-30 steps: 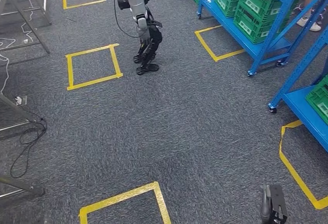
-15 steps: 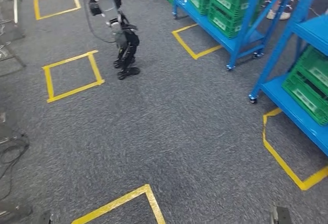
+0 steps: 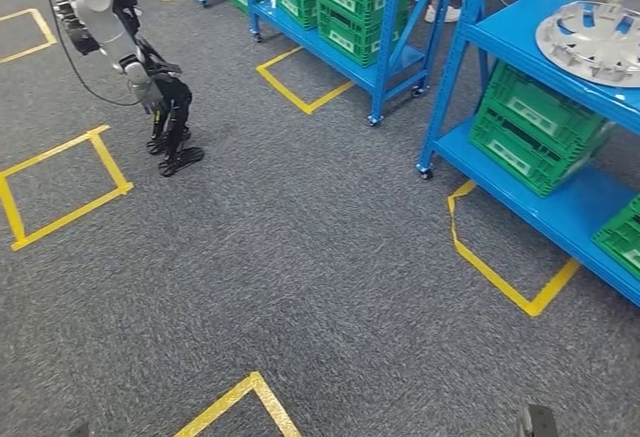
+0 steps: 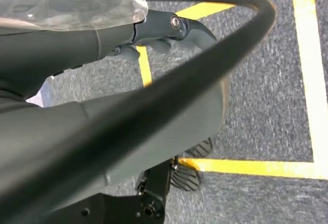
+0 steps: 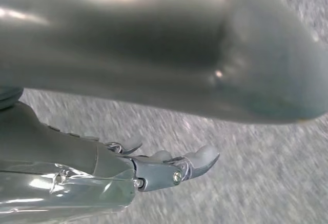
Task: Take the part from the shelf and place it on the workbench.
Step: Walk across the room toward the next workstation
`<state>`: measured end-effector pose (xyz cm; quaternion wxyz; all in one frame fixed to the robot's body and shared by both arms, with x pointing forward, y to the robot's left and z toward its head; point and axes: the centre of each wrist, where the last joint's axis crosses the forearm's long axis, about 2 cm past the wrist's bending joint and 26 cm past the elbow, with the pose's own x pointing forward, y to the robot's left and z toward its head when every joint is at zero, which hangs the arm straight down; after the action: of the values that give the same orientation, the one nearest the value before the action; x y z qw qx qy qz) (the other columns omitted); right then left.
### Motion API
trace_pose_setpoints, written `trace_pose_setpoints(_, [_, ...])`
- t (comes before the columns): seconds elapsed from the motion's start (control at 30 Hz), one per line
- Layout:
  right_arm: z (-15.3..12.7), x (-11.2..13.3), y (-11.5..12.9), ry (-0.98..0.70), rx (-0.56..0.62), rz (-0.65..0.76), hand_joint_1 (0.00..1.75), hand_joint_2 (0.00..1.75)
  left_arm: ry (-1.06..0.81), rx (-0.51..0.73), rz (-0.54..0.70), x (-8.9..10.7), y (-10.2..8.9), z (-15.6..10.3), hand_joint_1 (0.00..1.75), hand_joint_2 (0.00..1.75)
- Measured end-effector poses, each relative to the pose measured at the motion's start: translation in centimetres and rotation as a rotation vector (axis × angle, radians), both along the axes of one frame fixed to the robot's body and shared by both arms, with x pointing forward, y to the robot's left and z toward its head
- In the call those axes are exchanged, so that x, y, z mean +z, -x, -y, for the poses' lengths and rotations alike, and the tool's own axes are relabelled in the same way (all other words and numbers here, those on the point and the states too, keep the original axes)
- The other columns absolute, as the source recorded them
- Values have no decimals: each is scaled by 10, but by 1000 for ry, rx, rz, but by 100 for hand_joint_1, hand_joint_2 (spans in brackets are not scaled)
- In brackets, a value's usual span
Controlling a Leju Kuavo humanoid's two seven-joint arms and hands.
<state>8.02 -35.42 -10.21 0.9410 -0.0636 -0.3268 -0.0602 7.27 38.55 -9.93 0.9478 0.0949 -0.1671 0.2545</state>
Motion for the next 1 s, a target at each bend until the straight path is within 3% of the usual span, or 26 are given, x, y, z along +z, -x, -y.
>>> trace_pose_setpoints(1.0, [-4,-2,5,-64,-60,-69,0,0,3,7,-5,-1,2,2,0,0])
